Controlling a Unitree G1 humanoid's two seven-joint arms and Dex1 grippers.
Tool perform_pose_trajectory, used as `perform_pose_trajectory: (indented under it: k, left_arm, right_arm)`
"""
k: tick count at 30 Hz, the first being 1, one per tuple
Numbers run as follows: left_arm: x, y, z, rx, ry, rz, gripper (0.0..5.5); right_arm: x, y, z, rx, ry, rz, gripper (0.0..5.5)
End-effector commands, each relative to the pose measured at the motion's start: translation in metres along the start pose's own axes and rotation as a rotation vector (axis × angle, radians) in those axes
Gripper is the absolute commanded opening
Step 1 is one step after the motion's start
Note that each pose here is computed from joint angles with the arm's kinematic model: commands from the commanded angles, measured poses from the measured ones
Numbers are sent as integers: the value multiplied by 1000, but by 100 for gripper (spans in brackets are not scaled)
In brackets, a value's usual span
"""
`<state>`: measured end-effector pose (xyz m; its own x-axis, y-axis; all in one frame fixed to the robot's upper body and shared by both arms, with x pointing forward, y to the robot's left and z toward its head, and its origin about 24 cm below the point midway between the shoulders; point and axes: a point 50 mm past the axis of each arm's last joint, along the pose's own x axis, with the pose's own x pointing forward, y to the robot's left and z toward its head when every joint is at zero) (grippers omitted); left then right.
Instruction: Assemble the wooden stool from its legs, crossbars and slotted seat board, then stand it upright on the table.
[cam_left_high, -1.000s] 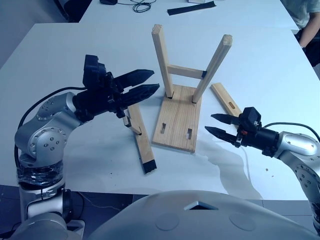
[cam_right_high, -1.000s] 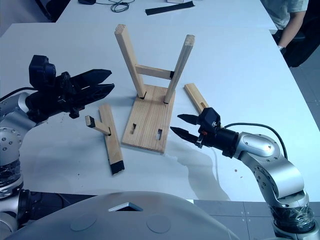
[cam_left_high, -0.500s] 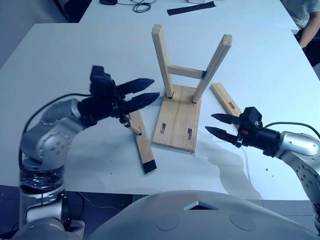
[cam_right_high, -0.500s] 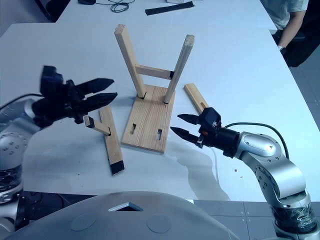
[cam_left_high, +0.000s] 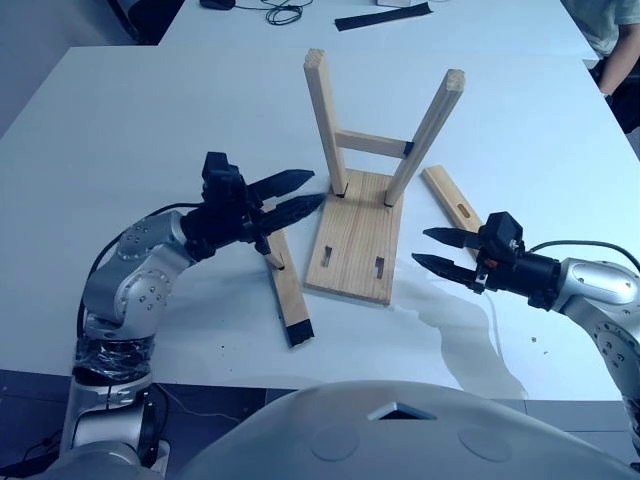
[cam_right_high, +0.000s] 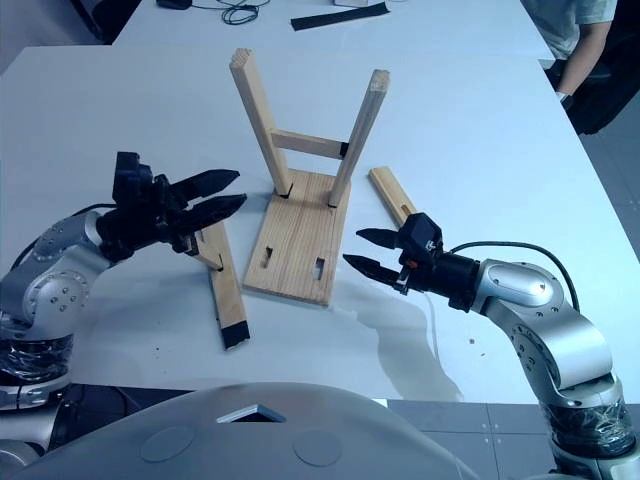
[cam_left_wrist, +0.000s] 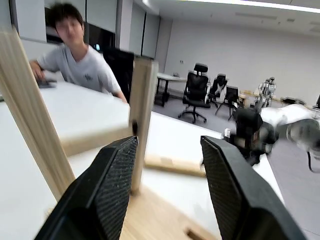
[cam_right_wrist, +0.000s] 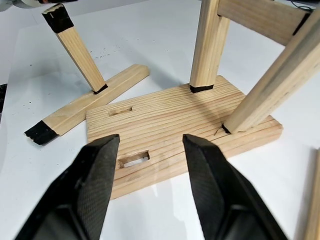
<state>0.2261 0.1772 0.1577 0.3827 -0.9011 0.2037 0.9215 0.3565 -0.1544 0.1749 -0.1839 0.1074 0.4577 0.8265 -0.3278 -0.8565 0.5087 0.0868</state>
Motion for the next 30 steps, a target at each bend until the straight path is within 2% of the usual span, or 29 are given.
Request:
perform_pose_trajectory:
  k: [1,4,8,11,16,19,22,26,30]
  left_arm:
    - [18,-5,59,136,-134,-33,234]
    - [39,-24,69,180,-105,-120,234]
    - [49,-47,13,196,218,-132,234]
    - [35,-60,-26,195,412,-118,234]
    - [14,-68,-54,188,567,-126,234]
    - [5,-58,-60,181,619,-136,234]
    - [-2,-46,-58,68,619,-108,234]
    - [-25,-55,-67,-57,721,-213,234]
    - [-45,-57,-78,-65,821,-280,234]
  right_arm:
    - [0,-1,5,-32,-17,1,231]
    - [1,-3,7,-43,-18,4,231]
    - [-1,-10,12,-65,-19,4,231]
    - [-2,-16,15,-76,-19,7,231]
    - [-3,-19,17,-83,-16,11,231]
    - [-3,-18,16,-81,-15,11,231]
    - [-3,-16,16,-78,-18,3,231]
    - [-6,-11,13,-65,-15,-15,231]
    - [-5,-8,12,-60,-20,-29,231]
